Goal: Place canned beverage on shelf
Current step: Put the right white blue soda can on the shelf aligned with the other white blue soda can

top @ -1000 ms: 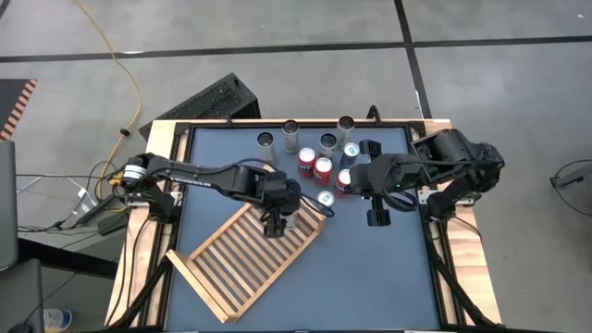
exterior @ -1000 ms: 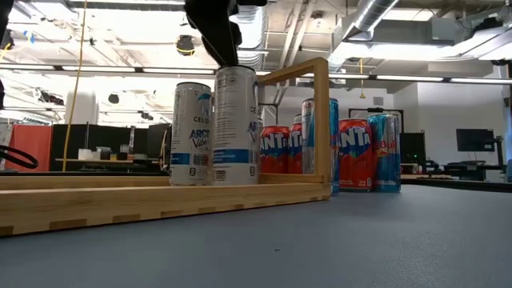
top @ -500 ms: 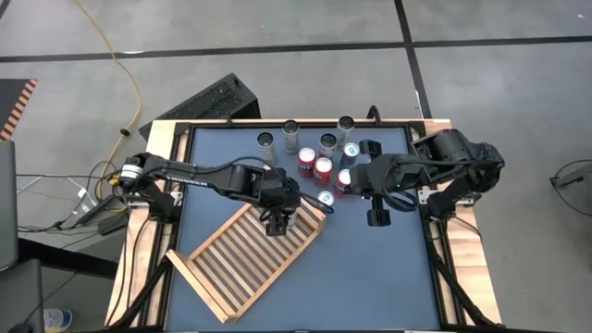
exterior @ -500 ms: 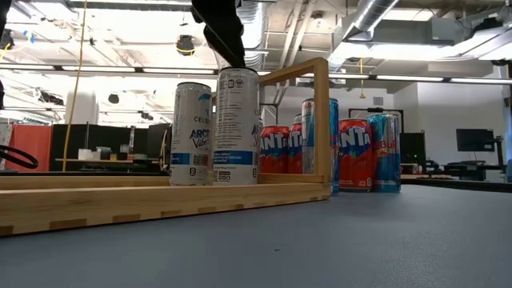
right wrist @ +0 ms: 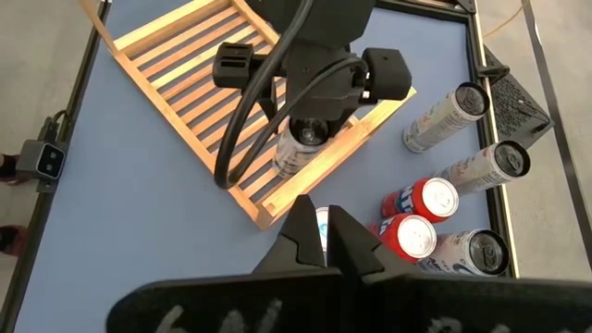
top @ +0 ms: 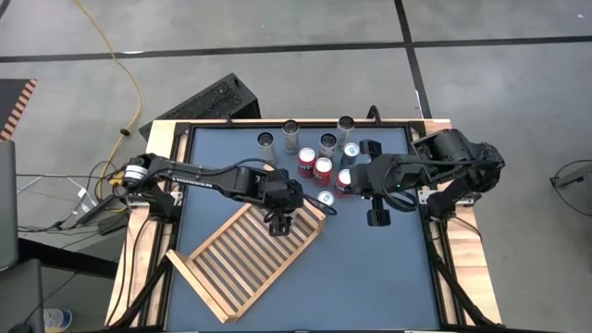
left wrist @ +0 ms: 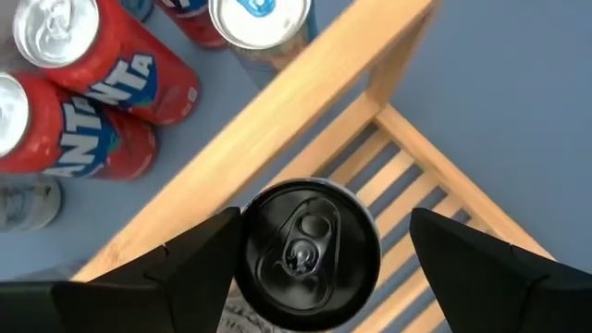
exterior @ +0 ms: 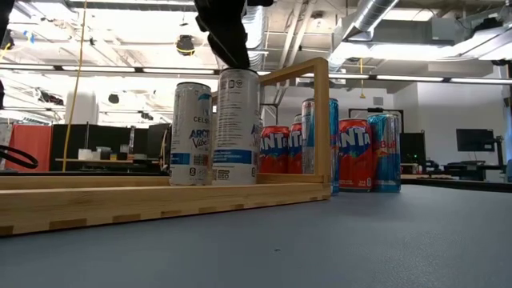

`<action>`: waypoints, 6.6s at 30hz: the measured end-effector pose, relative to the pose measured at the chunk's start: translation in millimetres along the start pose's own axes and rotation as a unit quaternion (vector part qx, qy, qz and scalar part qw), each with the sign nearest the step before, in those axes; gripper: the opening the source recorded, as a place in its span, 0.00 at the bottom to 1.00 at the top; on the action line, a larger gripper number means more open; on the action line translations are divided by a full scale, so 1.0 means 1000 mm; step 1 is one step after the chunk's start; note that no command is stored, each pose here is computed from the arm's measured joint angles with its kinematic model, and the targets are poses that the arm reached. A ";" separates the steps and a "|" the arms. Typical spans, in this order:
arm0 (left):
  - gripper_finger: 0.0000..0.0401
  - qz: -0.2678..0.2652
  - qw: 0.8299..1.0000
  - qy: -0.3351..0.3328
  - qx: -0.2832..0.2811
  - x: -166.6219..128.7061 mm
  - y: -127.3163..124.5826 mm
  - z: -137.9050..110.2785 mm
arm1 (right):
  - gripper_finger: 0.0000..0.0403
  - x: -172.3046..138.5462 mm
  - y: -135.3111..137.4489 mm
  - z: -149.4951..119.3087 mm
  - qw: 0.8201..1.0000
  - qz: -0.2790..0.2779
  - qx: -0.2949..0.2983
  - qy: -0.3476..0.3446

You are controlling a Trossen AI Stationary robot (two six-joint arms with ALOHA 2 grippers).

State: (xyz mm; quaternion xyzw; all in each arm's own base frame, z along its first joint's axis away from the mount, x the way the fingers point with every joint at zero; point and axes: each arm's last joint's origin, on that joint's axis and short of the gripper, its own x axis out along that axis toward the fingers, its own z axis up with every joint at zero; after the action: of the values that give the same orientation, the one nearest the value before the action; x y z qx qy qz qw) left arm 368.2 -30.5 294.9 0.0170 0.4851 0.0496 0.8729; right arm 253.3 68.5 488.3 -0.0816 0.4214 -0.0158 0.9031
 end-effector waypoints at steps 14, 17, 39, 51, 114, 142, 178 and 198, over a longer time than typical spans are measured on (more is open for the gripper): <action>0.72 -0.004 1.000 0.012 0.016 -0.013 -0.009 0.001 | 0.00 0.000 0.000 0.000 1.000 0.000 0.000 0.000; 0.74 0.007 1.000 0.008 0.019 -0.016 -0.009 0.002 | 0.00 0.000 0.001 0.000 1.000 0.010 0.000 0.001; 0.88 0.025 0.999 0.013 0.023 -0.009 -0.010 0.004 | 0.00 0.000 0.001 0.000 1.000 0.013 0.000 0.001; 0.87 0.025 0.998 0.046 0.026 0.012 -0.012 0.001 | 0.00 0.000 0.001 0.000 1.000 0.021 0.000 0.002; 0.64 -0.102 0.899 0.020 0.425 -0.016 0.010 -0.004 | 0.00 0.000 0.003 0.000 1.000 0.029 0.005 0.002; 0.64 -0.118 0.898 0.015 0.424 -0.007 0.029 -0.006 | 0.00 -0.001 0.003 0.000 0.999 0.040 0.022 0.004; 0.65 -0.112 0.899 0.028 0.422 0.002 0.031 -0.013 | 0.00 0.000 0.001 0.000 0.999 0.036 0.031 0.005; 0.74 -0.114 0.921 0.030 0.372 0.003 0.039 -0.013 | 0.00 0.000 0.001 0.000 0.999 0.036 0.032 0.005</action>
State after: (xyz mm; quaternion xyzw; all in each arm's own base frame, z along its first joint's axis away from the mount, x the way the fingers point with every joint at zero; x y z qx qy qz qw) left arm 356.2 8.7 288.9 0.2833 0.4937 -0.2333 0.7884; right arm 253.3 69.8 487.8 -0.0374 0.4277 0.0023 0.9031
